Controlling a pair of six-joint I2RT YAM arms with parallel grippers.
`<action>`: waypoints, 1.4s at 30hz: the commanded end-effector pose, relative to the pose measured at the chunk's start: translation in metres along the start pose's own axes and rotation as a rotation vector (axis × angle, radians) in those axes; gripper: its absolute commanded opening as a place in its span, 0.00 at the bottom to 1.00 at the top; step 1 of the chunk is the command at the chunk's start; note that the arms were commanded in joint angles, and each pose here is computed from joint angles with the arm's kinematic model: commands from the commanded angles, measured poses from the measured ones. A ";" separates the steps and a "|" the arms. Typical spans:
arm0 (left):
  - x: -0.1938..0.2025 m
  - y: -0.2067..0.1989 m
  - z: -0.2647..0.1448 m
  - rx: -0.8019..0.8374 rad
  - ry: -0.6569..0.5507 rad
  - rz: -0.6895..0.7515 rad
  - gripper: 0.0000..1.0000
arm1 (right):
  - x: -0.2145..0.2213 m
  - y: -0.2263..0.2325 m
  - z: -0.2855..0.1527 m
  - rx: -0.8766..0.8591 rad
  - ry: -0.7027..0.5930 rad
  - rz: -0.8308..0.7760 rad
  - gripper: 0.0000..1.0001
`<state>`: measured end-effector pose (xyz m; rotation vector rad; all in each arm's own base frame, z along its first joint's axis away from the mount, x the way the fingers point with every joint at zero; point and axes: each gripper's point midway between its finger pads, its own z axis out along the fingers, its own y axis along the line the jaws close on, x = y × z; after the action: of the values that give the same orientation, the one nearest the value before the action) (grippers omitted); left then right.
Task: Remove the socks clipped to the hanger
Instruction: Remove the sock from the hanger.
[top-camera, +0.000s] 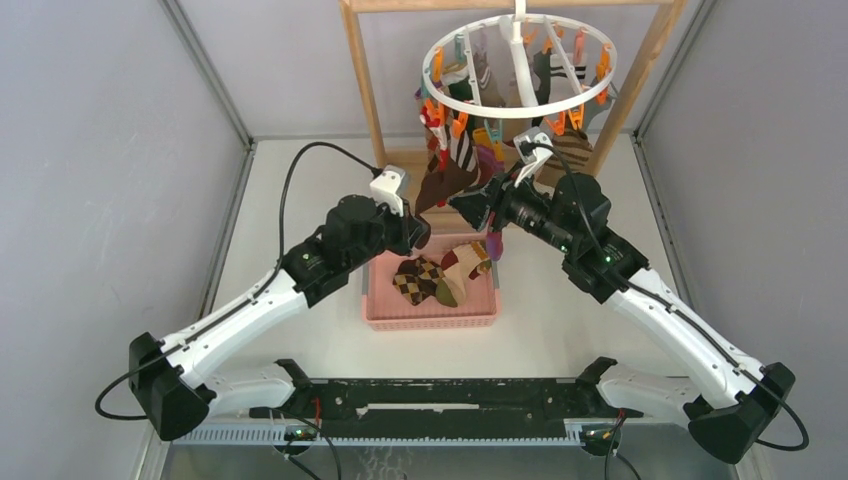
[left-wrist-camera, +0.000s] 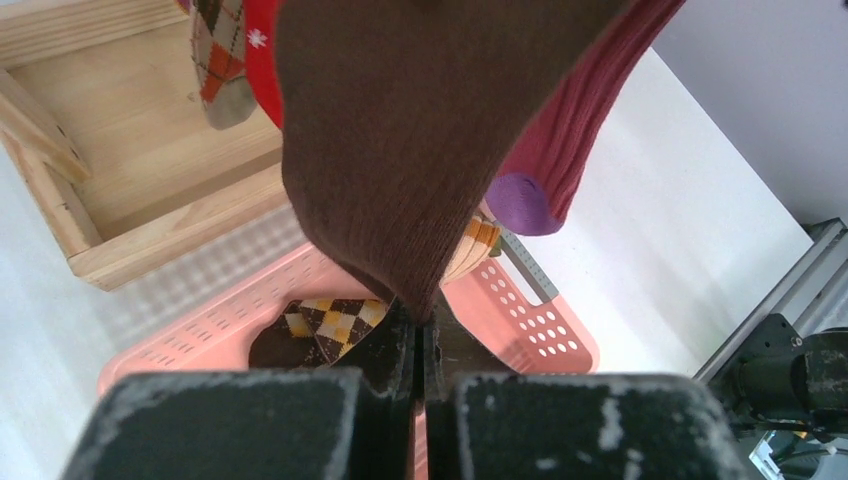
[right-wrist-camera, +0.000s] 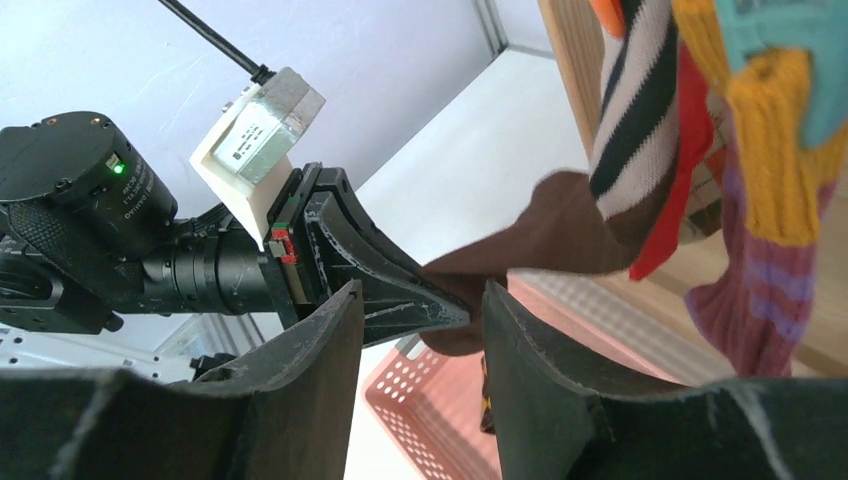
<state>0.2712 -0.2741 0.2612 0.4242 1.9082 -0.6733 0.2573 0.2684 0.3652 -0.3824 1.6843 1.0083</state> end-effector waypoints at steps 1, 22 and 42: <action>-0.047 -0.006 -0.020 0.023 -0.102 0.013 0.01 | -0.048 0.014 -0.008 0.027 -0.153 -0.122 0.54; -0.074 0.006 -0.031 0.092 -0.093 -0.042 0.02 | -0.127 0.006 0.020 0.136 -0.420 -0.252 0.59; -0.077 0.010 -0.035 0.100 -0.092 -0.052 0.02 | -0.131 -0.013 0.039 0.234 -0.423 -0.268 0.63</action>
<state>0.2845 -0.2425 0.2991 0.3977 1.9053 -0.7686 0.3389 0.2654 0.4443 -0.2443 1.3895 0.6444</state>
